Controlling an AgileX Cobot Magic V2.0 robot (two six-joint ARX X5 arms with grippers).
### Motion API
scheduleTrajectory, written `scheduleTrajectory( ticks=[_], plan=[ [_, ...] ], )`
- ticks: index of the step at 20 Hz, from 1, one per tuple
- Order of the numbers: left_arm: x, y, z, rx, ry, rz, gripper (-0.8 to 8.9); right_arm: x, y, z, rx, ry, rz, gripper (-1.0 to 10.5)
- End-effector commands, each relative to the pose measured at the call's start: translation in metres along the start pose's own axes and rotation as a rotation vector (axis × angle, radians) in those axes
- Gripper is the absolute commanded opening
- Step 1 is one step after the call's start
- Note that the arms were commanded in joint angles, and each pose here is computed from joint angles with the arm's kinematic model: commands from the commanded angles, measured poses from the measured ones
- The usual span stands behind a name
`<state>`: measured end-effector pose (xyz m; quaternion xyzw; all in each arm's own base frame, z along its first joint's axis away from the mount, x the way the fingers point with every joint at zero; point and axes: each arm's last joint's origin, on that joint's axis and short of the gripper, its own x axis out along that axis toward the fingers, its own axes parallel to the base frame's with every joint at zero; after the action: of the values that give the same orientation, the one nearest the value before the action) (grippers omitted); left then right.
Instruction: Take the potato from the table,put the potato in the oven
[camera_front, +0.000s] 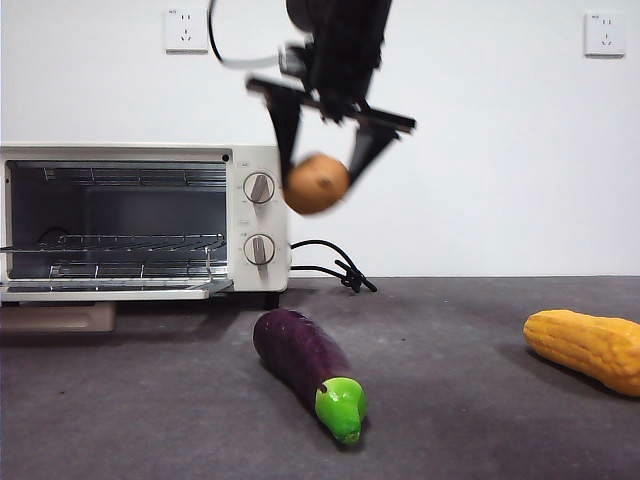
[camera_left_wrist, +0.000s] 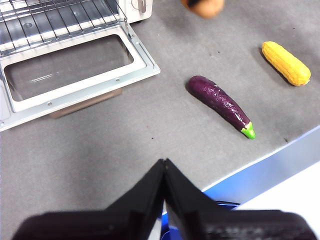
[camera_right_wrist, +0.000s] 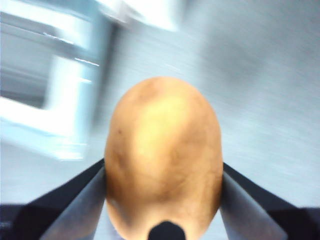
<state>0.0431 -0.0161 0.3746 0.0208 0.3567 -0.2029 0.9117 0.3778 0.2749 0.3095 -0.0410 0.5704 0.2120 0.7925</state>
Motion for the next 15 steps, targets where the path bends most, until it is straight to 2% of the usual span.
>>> scheduleTrajectory(
  ticks=[1,2,4,10,11,15],
  plan=[
    [0.001,0.0,-0.001,0.012,0.001,-0.003,-0.04,-0.009,0.021,-0.004,0.012,0.022,0.145,0.6],
    [0.001,0.0,-0.001,0.012,0.001,-0.003,-0.04,-0.009,0.035,-0.004,-0.018,0.001,0.194,0.6],
    [0.001,0.0,-0.001,0.012,0.001,-0.003,-0.04,-0.009,0.059,-0.005,-0.076,-0.067,0.237,0.6],
    [0.001,0.0,-0.001,0.012,0.001,-0.003,-0.04,-0.017,0.126,-0.004,-0.226,-0.41,0.224,0.6],
    [0.001,0.0,-0.001,0.012,0.001,-0.003,-0.04,-0.018,0.132,-0.004,-0.254,-0.446,0.242,0.6],
    [0.001,0.0,-0.001,0.012,0.001,-0.003,-0.04,-0.019,0.141,-0.005,-0.269,-0.475,0.273,0.6]
  ],
)
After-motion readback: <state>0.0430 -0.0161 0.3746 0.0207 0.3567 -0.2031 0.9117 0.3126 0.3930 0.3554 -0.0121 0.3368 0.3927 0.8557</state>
